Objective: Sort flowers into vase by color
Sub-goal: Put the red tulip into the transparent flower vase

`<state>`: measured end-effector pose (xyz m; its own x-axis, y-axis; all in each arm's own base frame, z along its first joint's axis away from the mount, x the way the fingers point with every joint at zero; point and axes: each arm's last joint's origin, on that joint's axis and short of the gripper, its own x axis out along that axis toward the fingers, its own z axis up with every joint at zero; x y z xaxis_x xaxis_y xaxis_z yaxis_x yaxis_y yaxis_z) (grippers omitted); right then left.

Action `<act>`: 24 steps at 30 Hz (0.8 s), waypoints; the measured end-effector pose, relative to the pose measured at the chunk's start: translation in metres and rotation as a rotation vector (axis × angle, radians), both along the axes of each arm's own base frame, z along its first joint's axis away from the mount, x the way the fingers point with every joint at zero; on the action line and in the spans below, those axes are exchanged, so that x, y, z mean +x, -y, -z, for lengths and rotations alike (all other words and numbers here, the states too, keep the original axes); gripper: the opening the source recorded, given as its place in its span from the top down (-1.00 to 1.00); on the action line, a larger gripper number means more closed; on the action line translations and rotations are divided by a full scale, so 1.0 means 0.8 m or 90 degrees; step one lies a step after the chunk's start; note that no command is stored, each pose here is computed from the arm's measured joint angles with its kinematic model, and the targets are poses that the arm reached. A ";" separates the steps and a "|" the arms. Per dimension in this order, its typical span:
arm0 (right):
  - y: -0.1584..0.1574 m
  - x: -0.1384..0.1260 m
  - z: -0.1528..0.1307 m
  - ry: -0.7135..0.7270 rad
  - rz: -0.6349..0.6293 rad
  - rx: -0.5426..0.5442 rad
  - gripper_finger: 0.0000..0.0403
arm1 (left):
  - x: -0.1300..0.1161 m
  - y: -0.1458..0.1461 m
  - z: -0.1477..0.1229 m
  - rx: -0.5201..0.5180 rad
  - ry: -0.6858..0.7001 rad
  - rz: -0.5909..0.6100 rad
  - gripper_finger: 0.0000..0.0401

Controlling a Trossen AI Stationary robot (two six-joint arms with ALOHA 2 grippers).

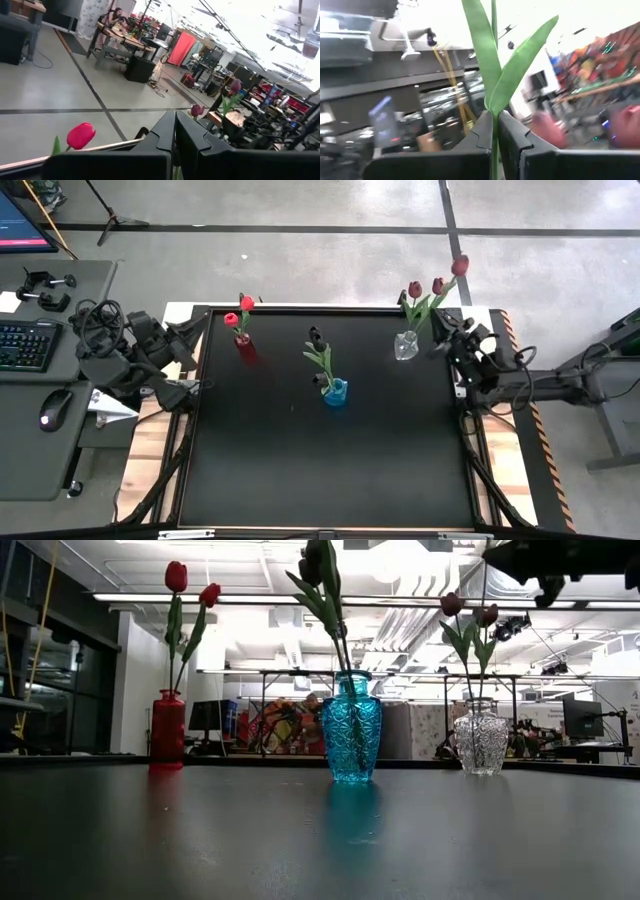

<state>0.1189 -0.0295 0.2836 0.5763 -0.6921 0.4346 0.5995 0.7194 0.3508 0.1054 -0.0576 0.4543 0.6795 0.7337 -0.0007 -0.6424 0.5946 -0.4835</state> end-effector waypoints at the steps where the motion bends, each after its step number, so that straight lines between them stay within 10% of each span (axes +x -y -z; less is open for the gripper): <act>1: 0.003 -0.002 0.001 -0.009 0.017 -0.009 1.00 | 0.000 0.000 0.000 -0.001 -0.001 0.004 1.00; 9: 0.026 -0.002 -0.001 -0.156 0.096 -0.112 1.00 | 0.000 0.000 0.000 0.010 -0.013 0.009 1.00; 24: 0.076 -0.001 0.020 -0.226 0.121 -0.073 1.00 | 0.000 0.000 0.000 0.028 -0.032 0.006 1.00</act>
<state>0.1184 -0.0902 0.2677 0.5710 -0.7590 0.3128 0.7946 0.6067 0.0217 0.1055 -0.0578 0.4546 0.6858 0.7278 -0.0023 -0.6599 0.6205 -0.4237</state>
